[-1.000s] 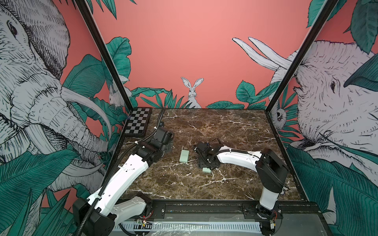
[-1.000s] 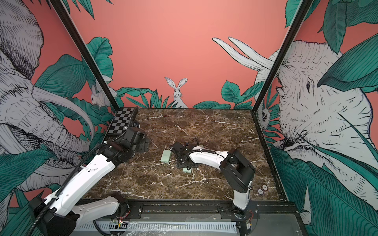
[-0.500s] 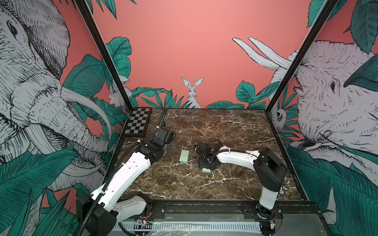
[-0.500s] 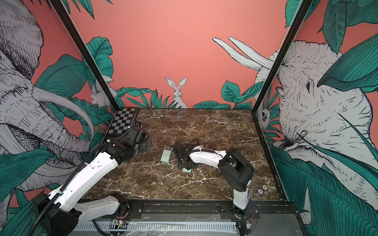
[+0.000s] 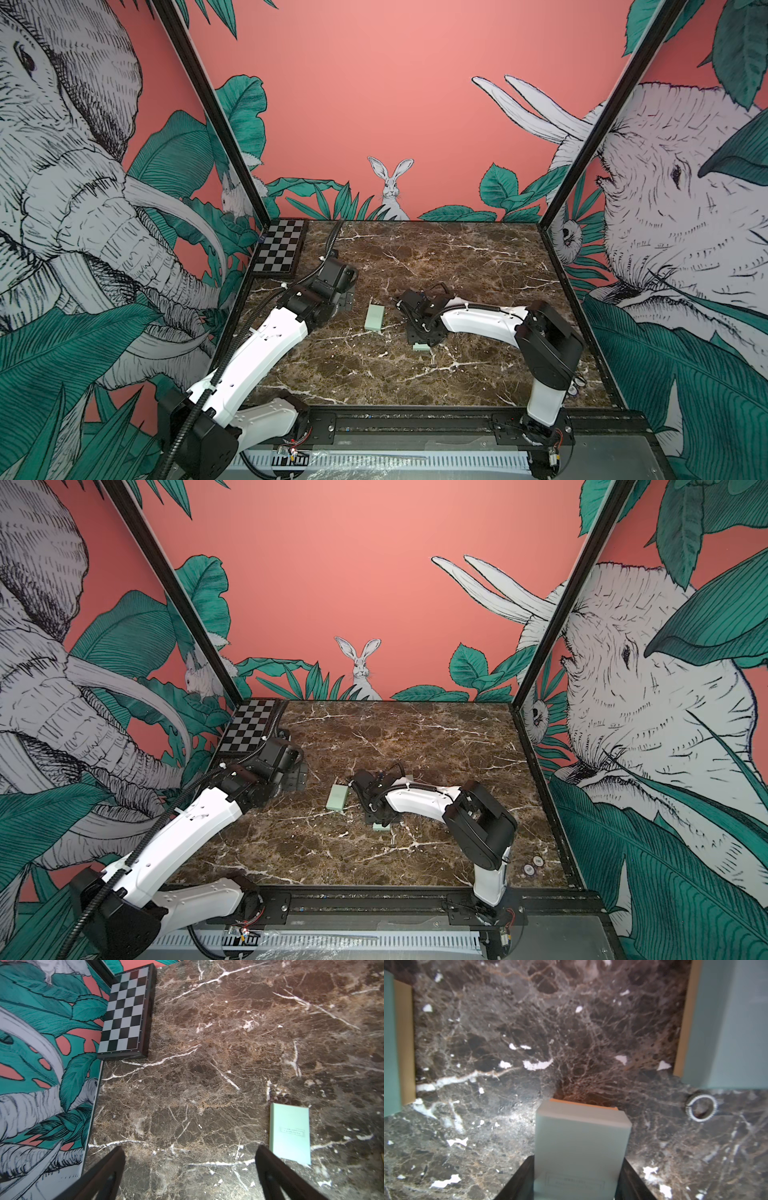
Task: Take the rings out of the lift-off lid box
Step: Pick up the jewelry box from the center of the board.
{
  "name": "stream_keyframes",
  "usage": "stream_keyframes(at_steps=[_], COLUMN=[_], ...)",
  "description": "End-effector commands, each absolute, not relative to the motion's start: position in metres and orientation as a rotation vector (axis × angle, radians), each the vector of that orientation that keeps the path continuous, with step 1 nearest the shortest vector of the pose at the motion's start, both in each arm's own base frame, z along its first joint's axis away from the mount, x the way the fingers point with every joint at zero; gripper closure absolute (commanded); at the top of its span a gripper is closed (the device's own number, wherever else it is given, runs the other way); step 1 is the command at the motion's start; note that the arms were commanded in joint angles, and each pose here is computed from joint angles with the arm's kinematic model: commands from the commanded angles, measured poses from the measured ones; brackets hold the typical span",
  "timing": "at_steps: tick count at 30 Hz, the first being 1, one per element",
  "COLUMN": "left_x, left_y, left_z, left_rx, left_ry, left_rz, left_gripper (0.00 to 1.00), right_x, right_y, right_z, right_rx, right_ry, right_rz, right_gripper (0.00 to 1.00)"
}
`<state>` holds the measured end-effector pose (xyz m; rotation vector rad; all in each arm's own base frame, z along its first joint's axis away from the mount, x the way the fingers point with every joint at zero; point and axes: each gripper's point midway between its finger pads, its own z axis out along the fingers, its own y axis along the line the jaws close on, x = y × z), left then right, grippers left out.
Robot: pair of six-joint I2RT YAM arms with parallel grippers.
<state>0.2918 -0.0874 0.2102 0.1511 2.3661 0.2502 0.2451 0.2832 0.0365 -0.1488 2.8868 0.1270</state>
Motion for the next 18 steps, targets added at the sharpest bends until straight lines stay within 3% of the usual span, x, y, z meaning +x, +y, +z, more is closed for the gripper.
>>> stream_keyframes(at_steps=[1, 8, 18], left_x=[0.282, 0.253, 0.212], left_y=[-0.105, -0.159, -0.220], left_z=[0.208, 0.206, 0.193], left_rx=[0.249, 0.513, 0.679], left_ry=[2.373, 2.261, 1.956], left_rz=[0.150, 0.031, -0.376], left_gripper=[0.01, 0.01, 0.01], right_x=[0.256, 0.261, 0.249], right_y=[0.278, 0.281, 0.292], right_z=[0.070, 0.101, 0.146], right_rx=[-0.169, -0.319, -0.542], right_ry=[2.808, 2.811, 2.632], right_rz=[0.194, 0.467, 0.938], right_gripper=[0.44, 0.45, 0.45])
